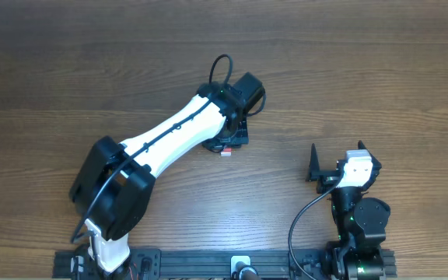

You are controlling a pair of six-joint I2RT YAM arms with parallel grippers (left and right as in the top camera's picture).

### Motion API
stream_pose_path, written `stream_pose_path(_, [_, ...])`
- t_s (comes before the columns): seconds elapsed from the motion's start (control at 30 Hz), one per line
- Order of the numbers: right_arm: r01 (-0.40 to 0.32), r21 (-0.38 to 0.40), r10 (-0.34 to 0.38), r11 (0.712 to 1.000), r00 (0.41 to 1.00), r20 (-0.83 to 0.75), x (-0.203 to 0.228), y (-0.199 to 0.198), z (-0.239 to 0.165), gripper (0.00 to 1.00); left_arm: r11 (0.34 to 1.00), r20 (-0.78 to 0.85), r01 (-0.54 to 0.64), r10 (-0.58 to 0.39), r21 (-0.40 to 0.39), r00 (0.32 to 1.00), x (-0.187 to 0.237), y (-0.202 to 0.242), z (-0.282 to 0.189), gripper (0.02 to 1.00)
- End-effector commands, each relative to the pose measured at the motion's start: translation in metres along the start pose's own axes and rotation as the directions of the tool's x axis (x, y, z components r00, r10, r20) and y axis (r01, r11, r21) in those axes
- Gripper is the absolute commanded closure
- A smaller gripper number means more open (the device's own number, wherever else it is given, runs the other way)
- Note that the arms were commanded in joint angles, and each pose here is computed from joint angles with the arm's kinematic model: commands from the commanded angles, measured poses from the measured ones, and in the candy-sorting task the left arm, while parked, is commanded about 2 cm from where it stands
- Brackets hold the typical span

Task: Stack Cubes

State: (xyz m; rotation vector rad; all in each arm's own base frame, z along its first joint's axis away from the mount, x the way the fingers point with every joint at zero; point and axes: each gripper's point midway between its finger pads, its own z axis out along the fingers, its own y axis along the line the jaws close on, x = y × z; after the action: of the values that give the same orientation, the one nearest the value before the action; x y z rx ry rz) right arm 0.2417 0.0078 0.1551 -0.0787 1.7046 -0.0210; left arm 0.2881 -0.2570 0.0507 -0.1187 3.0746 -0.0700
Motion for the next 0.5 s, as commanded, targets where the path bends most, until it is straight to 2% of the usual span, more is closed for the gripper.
stream_pose_path(0.03, [-0.004, 0.0, 0.004, 1.0, 1.0, 0.003, 0.0015, -0.0004, 0.0, 0.009, 1.0, -0.001, -0.016, 0.016, -0.006, 1.0, -0.002, -0.0041, 0.004, 0.759])
stream_pose_path(0.2, [-0.004, 0.0, 0.004, 1.0, 1.0, 0.003, 0.0015, -0.0004, 0.0, 0.009, 1.0, -0.001, -0.016, 0.016, -0.006, 1.0, -0.0022, -0.0039, 0.0041, 0.748])
stream_pose_path(0.5, [-0.004, 0.0, 0.004, 1.0, 1.0, 0.003, 0.0015, -0.0004, 0.0, 0.007, 1.0, 0.0, -0.016, 0.016, -0.006, 1.0, -0.0022, -0.004, 0.004, 0.608])
